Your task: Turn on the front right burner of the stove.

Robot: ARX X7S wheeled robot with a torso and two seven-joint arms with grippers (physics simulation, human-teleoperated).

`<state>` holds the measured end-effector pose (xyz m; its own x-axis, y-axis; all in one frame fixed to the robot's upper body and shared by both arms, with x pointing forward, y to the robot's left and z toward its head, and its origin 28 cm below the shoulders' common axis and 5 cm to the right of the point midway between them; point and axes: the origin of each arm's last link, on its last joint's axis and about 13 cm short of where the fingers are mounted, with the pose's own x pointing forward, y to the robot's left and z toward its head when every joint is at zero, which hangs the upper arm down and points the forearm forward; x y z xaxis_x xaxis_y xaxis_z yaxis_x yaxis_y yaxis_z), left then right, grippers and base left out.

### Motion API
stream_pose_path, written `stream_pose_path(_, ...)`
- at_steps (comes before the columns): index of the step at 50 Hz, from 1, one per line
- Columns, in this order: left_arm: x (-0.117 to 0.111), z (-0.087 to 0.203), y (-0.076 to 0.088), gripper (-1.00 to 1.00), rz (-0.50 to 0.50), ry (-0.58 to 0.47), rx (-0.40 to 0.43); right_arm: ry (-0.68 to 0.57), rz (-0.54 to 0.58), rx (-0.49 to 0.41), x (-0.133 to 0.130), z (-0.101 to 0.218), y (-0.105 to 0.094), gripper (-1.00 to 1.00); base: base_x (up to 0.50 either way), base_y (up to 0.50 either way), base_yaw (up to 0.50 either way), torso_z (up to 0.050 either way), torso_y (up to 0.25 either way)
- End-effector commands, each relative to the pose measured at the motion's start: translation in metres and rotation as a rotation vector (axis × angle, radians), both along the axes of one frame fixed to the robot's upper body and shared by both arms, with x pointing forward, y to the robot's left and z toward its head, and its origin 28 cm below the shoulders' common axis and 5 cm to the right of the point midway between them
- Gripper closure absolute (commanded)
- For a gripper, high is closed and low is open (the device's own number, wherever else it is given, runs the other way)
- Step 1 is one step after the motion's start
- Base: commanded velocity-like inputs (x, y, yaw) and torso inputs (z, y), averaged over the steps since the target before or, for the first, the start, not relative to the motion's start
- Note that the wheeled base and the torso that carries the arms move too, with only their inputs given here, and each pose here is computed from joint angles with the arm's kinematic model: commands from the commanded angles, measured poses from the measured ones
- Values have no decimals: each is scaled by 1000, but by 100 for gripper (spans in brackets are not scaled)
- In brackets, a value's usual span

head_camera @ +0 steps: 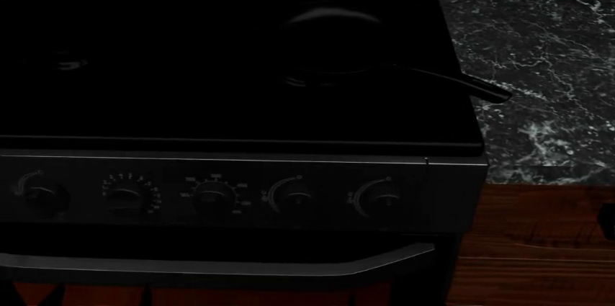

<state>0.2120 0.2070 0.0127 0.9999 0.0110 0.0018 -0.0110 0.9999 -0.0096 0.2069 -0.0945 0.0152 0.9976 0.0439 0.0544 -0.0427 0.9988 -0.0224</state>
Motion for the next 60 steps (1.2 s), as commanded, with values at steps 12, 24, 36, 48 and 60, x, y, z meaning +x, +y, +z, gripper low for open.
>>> stream_pose_path(12, 0, 1, 0, -100, 0, 13, 7, 2, -14, 6, 1, -2, -1, -100, 0, 0, 0, 0, 0)
stream_pose_path(24, 0, 1, 0, -100, 2, 19, 7, 2, -14, 6, 1, -1, -1, -100, 0, 0, 0, 0, 0)
stream_pose_path(36, -1, 1, -1, -100, -4, 27, 36, 17, -14, -10, 4, -4, -3, -100, 0, 0, 0, 0, 0)
stream_pose_path(48, -1, 0, -1, -100, 0, 27, 42, 9, -19, -6, 21, -3, -7, -100, 0, 0, 0, 0, 0)
stream_pose_path(60, -1, 0, -2, -100, 1, 26, 52, 31, -8, 34, 51, -18, -9, -100, 0, 0, 0, 0, 0)
